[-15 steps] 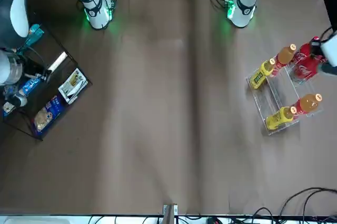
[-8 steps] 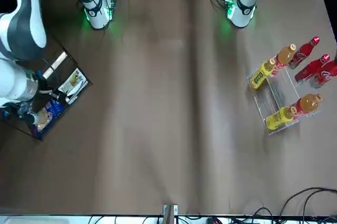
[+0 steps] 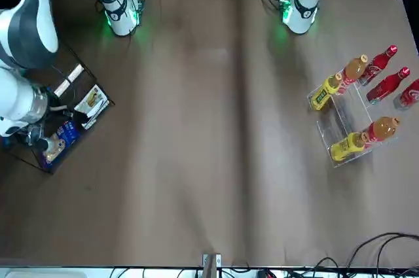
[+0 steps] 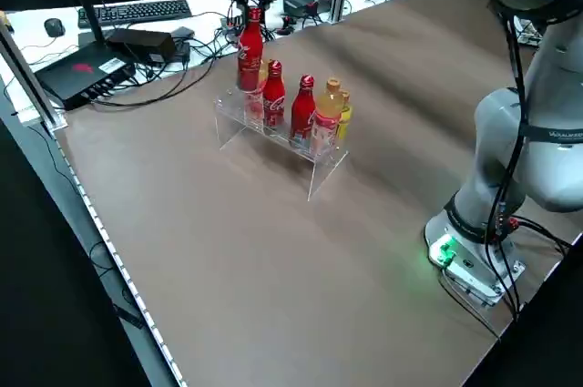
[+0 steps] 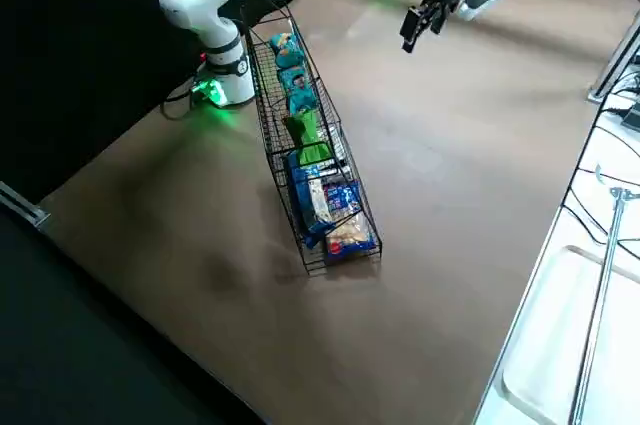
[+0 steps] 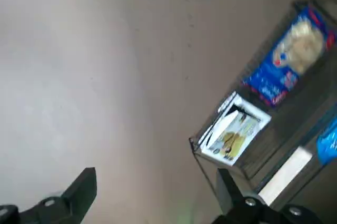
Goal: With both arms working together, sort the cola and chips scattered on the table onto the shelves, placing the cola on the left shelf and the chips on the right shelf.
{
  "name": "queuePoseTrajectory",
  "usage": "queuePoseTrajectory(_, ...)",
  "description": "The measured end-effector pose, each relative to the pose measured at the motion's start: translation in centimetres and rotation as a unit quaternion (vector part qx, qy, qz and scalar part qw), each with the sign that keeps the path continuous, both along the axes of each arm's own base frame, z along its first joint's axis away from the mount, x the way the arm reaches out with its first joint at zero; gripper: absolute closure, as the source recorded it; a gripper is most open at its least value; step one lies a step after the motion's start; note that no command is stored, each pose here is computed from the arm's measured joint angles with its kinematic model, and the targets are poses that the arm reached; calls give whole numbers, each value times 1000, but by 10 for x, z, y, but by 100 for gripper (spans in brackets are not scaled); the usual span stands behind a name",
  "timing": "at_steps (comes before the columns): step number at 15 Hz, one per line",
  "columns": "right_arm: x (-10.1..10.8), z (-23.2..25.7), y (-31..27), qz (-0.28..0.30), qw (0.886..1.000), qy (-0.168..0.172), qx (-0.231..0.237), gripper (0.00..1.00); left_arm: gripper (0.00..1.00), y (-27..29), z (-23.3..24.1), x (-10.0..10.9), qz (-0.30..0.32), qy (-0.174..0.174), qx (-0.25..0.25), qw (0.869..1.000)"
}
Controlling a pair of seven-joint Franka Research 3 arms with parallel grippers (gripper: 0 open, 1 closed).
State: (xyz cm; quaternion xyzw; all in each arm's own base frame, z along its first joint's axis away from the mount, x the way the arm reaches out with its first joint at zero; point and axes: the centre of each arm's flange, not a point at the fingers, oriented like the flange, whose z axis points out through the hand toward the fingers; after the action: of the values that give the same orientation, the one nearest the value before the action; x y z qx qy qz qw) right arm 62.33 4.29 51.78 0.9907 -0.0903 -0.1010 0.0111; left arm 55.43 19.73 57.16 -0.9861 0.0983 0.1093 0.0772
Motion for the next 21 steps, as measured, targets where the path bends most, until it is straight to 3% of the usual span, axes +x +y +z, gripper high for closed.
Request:
queuePoseTrajectory(3,-8,26,-1,94,995,-20,18,0,68,23,-30,11,5,-10,-28,1000)
queuePoseTrajectory(5,-22,57,1,120,992,-38,21,0,68,43,-61,19,9,-9,-60,998)
queuePoseTrajectory(10,-48,74,2,125,991,-42,20,0,68,54,-87,22,14,3,-85,996)
queuePoseTrajectory(16,-88,83,12,136,989,-61,20,0,66,51,-87,23,33,1,-81,996)
queuePoseTrajectory(21,-97,83,16,140,989,-50,20,0,24,14,-74,36,37,-13,-74,997)
